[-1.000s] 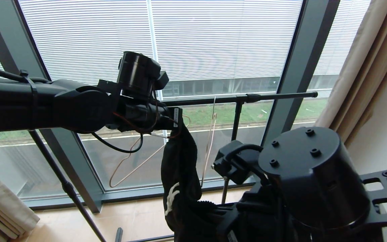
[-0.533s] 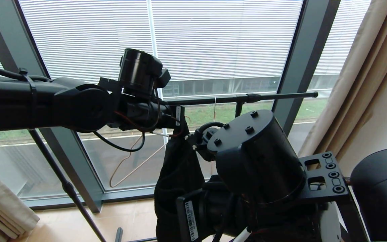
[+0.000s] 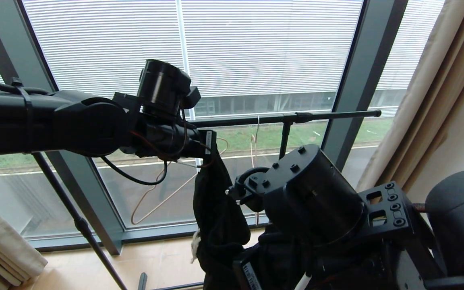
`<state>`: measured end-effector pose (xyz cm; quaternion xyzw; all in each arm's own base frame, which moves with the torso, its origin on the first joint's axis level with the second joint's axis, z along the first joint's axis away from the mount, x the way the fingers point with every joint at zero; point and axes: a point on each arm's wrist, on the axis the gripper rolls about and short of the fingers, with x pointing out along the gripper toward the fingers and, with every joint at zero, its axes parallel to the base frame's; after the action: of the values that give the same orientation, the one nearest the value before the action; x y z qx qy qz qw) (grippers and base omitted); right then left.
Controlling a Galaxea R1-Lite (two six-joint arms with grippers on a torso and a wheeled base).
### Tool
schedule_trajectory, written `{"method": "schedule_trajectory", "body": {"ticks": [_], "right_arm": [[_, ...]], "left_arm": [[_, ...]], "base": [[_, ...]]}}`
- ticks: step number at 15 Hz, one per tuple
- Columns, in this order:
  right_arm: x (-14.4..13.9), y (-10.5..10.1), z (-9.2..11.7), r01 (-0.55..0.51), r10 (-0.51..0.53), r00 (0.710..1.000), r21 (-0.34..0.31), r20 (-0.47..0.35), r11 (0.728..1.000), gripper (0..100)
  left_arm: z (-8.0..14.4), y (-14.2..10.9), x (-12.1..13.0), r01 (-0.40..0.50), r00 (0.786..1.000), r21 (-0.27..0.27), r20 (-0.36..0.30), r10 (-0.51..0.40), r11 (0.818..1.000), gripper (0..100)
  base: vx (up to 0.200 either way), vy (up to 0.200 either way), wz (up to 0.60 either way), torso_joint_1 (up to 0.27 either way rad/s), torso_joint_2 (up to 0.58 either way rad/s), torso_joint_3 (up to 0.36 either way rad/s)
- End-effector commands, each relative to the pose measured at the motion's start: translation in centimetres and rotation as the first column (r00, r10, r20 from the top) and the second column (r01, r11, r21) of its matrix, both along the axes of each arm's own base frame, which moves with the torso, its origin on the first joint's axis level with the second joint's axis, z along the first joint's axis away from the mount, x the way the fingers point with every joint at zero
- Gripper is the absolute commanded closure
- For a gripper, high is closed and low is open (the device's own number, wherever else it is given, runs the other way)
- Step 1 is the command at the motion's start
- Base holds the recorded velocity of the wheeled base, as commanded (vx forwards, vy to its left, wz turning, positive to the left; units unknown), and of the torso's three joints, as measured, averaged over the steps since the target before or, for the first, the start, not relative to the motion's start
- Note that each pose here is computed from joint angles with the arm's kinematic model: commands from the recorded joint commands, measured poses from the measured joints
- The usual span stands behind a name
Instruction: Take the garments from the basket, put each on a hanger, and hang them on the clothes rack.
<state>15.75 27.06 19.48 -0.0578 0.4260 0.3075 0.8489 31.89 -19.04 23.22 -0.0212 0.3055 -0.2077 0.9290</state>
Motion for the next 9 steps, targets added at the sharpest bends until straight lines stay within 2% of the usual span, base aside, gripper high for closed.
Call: {"method": "schedule_trajectory", "body": {"ticks": [1,2,3,4,7,9], "right_arm": [[1.0,-1.5,0.5,0.036,-0.035,0.999,-0.039,0.023,0.999,100],[2.2,-2.5,0.4,0.088,-0.082,0.994,-0.089,0.068,0.992,100],[2.2,-2.5,0.4,0.088,-0.082,0.994,-0.089,0.068,0.992,100],[4.5,-4.5,-0.4,0.171,-0.146,0.98,-0.189,0.139,0.967,100],[8.1,-5.9,-1.0,0.279,-0.249,0.954,-0.196,0.164,0.94,100],[9.8,-6.6,-1.2,0.33,-0.3,0.939,-0.186,0.171,0.926,100]], "left_arm": [[1.3,1.2,-0.7,-0.019,1.0,-0.009,0.014,0.019,1.0,100],[1.5,1.8,-1.2,-0.027,1.0,-0.003,0.005,0.027,1.0,100],[1.5,1.8,-1.2,-0.027,1.0,-0.003,0.005,0.027,1.0,100],[1.4,2.6,-2.5,-0.021,1.0,0.018,-0.006,0.021,1.0,100],[1.7,4.0,-5.0,0.004,1.0,0.054,0.004,-0.004,0.999,100],[0.7,5.0,-6.9,0.031,0.999,0.114,-0.013,-0.03,0.993,100]], "base": [[0.0,0.0,0.0,0.0,0.0,0.0],[0.0,0.0,0.0,0.0,0.0,0.0],[0.0,0.0,0.0,0.0,0.0,0.0],[0.0,0.0,0.0,0.0,0.0,0.0],[0.0,0.0,0.0,0.0,0.0,0.0],[0.0,0.0,0.0,0.0,0.0,0.0]]}}
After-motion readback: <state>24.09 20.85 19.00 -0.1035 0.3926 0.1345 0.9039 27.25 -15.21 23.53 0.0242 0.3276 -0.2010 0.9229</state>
